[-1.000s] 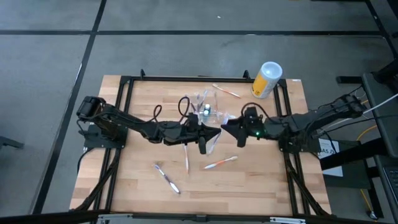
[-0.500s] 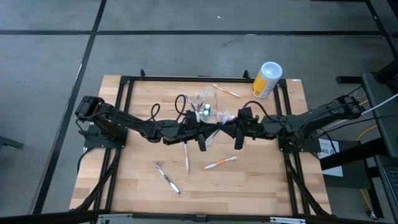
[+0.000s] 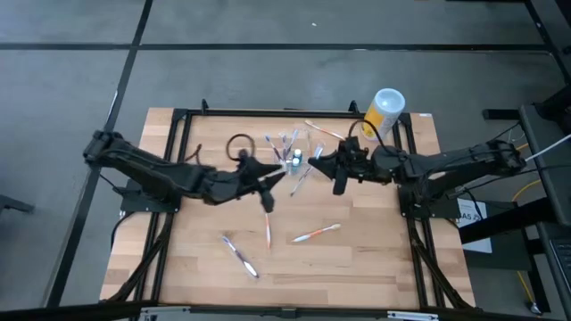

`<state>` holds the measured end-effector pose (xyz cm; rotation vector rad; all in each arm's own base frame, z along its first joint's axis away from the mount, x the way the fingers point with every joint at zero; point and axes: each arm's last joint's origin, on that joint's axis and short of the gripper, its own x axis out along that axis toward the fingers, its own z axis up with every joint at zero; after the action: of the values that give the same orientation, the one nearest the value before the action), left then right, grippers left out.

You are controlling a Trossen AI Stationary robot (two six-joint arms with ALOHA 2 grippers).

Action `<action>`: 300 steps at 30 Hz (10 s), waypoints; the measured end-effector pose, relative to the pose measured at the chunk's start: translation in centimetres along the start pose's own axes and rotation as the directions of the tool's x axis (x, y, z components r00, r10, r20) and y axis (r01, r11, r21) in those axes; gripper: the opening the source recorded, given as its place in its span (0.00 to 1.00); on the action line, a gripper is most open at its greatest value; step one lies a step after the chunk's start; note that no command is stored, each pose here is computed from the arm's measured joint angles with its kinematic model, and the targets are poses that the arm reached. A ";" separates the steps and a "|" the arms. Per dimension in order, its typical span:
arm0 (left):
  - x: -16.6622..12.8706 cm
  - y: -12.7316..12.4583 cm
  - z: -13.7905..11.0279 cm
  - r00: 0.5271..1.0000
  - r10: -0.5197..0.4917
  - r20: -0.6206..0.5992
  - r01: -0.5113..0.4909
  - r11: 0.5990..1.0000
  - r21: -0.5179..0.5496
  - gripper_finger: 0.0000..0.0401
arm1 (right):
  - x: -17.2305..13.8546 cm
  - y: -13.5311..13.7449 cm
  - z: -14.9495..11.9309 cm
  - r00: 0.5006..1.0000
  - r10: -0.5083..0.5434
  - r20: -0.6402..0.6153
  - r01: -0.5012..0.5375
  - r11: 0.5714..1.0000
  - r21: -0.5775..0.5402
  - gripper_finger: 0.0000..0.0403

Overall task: Pick & Place toothbrushing station
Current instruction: Put the purple toothbrush into the left section of the transparent organizer, then put the orange toothbrush into the right section of the transparent organizer, then put the purple toothbrush into the left section of the transparent organizer

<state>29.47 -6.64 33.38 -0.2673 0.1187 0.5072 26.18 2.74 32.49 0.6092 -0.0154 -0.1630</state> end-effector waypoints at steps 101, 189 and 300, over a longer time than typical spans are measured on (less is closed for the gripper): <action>-6.1 -1.6 -11.3 0.836 0.221 -0.502 -0.212 0.974 0.077 0.34 | 13.6 -8.4 -2.7 0.892 -0.112 -0.438 0.046 0.986 -0.158 0.59; 14.1 4.1 -12.7 0.885 -0.345 -0.314 0.135 0.833 -0.536 0.01 | -14.6 16.7 -4.4 0.990 -0.118 0.077 0.104 0.980 0.172 0.59; -4.0 -6.7 -21.0 0.262 0.335 -0.905 -0.880 0.468 -0.081 0.42 | -16.1 18.6 -2.6 0.990 -0.076 0.122 0.058 0.988 0.145 0.58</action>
<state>28.32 -20.06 15.46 -1.1384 1.0641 1.2876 13.23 21.75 41.46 0.7405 -0.1306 -0.2681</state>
